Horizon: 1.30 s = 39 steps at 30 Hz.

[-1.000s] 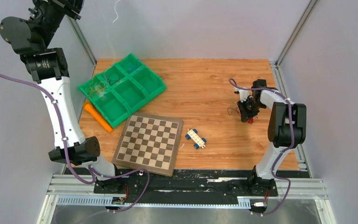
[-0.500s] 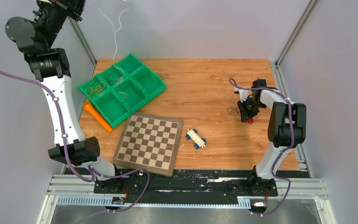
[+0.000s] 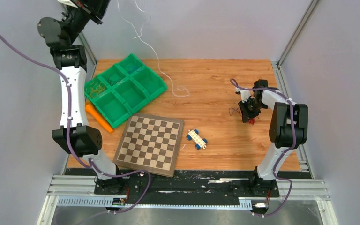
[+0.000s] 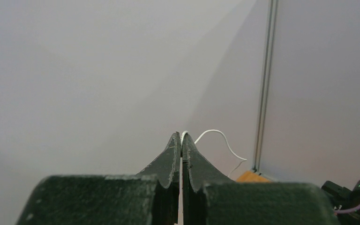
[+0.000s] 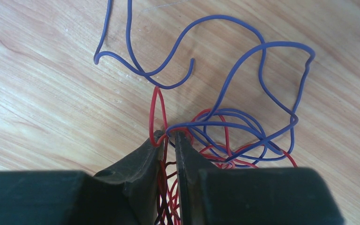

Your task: Untangle the cables

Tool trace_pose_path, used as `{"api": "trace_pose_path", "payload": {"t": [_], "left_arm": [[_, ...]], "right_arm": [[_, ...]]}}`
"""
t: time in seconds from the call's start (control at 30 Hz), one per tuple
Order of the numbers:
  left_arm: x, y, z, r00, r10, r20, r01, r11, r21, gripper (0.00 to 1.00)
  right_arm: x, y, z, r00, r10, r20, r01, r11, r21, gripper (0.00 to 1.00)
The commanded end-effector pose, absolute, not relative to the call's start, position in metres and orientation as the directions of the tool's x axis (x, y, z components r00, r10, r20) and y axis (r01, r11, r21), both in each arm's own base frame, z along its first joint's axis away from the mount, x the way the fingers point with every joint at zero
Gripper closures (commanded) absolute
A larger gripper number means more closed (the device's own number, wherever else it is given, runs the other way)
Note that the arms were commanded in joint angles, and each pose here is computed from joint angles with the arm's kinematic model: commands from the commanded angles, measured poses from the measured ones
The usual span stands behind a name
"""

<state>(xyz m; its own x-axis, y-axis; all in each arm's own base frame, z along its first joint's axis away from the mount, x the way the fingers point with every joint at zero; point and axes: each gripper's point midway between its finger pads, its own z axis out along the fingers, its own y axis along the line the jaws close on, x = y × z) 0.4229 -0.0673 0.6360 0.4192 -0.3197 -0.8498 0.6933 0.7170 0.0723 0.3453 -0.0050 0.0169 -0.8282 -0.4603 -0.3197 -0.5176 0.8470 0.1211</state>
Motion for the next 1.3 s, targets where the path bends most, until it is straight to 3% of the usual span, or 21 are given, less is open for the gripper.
{"api": "trace_pose_path", "payload": {"t": [0.0, 0.3, 0.93, 1.27], "left_arm": [[0.437, -0.076, 0.619, 0.454, -0.304, -0.838, 0.692, 0.712, 0.117, 1.0], [0.492, -0.033, 0.563, 0.449, -0.178, -0.876, 0.495, 0.865, 0.078, 1.0], [0.462, -0.036, 0.649, 0.56, -0.245, -0.791, 0.534, 0.837, 0.119, 1.0], [0.447, -0.012, 0.648, 0.552, -0.211, -0.807, 0.496, 0.861, 0.114, 1.0]], "right_arm": [[0.345, -0.007, 0.015, -0.845, -0.444, -0.298, -0.498, 0.857, 0.134, 0.8], [0.339, -0.006, 0.015, -0.847, -0.444, -0.292, -0.497, 0.857, 0.139, 0.8], [0.343, -0.007, 0.015, -0.849, -0.441, -0.291, -0.493, 0.86, 0.134, 0.8], [0.346, -0.007, 0.015, -0.85, -0.44, -0.291, -0.491, 0.86, 0.135, 0.8]]}}
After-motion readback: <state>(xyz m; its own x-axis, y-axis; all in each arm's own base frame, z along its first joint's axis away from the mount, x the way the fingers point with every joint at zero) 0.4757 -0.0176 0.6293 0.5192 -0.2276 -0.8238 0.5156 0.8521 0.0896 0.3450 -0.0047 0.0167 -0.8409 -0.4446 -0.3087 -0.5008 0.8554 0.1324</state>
